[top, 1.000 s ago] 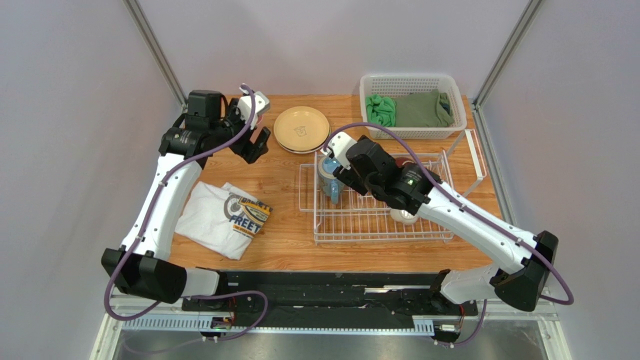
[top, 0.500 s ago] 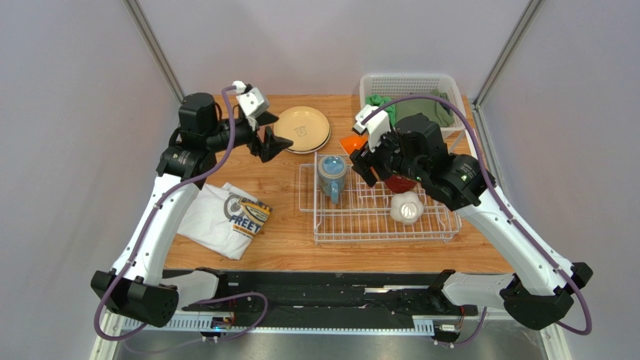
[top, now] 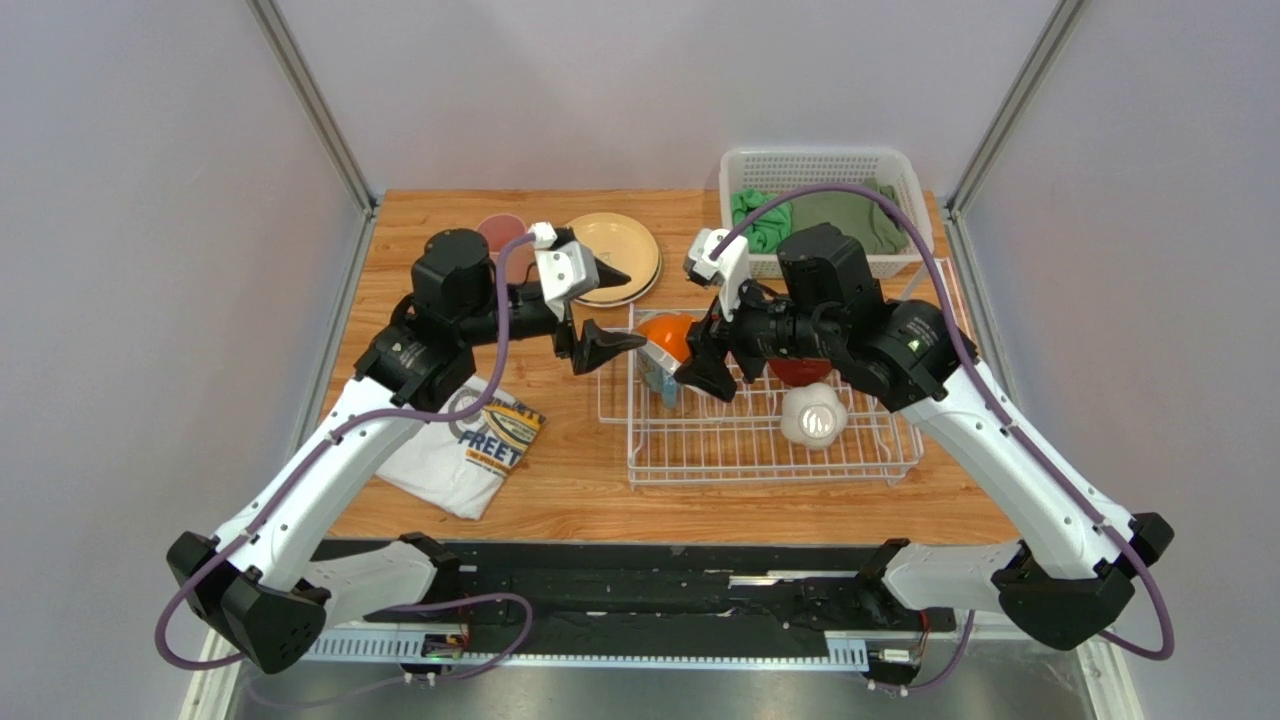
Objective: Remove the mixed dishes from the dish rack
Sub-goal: Pick up the bowl from the dish rack.
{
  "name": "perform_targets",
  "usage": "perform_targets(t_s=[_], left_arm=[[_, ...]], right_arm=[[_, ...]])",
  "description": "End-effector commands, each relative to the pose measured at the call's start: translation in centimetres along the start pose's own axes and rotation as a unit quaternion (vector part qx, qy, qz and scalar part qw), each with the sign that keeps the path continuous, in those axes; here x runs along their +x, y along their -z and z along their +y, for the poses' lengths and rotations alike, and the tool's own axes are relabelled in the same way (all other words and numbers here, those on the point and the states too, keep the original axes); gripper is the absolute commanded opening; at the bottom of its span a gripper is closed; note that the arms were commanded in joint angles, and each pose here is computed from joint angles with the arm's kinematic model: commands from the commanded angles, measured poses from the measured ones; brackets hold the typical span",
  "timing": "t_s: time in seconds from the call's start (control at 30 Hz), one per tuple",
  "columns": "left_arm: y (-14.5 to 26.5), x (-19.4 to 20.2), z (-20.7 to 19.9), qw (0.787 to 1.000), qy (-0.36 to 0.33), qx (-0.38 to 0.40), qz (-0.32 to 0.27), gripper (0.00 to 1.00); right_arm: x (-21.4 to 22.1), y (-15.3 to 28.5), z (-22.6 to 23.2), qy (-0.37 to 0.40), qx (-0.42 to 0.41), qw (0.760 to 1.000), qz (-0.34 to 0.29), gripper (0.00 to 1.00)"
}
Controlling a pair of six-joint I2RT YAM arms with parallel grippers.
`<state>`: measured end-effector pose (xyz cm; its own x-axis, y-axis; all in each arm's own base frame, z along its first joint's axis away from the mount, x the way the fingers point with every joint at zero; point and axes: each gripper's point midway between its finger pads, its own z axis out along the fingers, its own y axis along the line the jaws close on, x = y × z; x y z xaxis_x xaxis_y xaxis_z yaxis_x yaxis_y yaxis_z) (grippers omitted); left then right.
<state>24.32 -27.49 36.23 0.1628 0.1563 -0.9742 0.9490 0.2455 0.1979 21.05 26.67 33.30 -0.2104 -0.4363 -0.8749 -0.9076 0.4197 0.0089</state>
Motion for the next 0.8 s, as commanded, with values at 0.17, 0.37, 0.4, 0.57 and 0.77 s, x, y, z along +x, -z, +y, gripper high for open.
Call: perform_targets(t_s=[0.17, 0.37, 0.4, 0.57, 0.77], left_arm=[[0.8, -0.9, -0.6, 0.997, -0.078, -0.007, -0.021, 0.84], [0.6, -0.4, -0.9, 0.996, -0.083, -0.008, -0.017, 0.84], [0.4, -0.3, -0.8, 0.996, -0.082, -0.008, -0.016, 0.84], [-0.4, -0.6, -0.7, 0.998, -0.057, -0.017, -0.018, 0.79], [-1.2, -0.4, -0.5, 0.999, -0.037, -0.02, -0.015, 0.6]], right_arm=[[-3.8, 1.5, 0.7, 0.0, -0.029, 0.998, -0.06, 0.34], [-4.3, 1.7, 1.7, -0.007, -0.06, 0.996, -0.066, 0.34], [-4.3, 1.7, 1.8, -0.008, -0.063, 0.996, -0.066, 0.34], [-4.4, 1.3, 2.4, -0.014, -0.087, 0.994, -0.065, 0.34], [-4.6, 1.4, 2.9, -0.016, -0.101, 0.992, -0.067, 0.35]])
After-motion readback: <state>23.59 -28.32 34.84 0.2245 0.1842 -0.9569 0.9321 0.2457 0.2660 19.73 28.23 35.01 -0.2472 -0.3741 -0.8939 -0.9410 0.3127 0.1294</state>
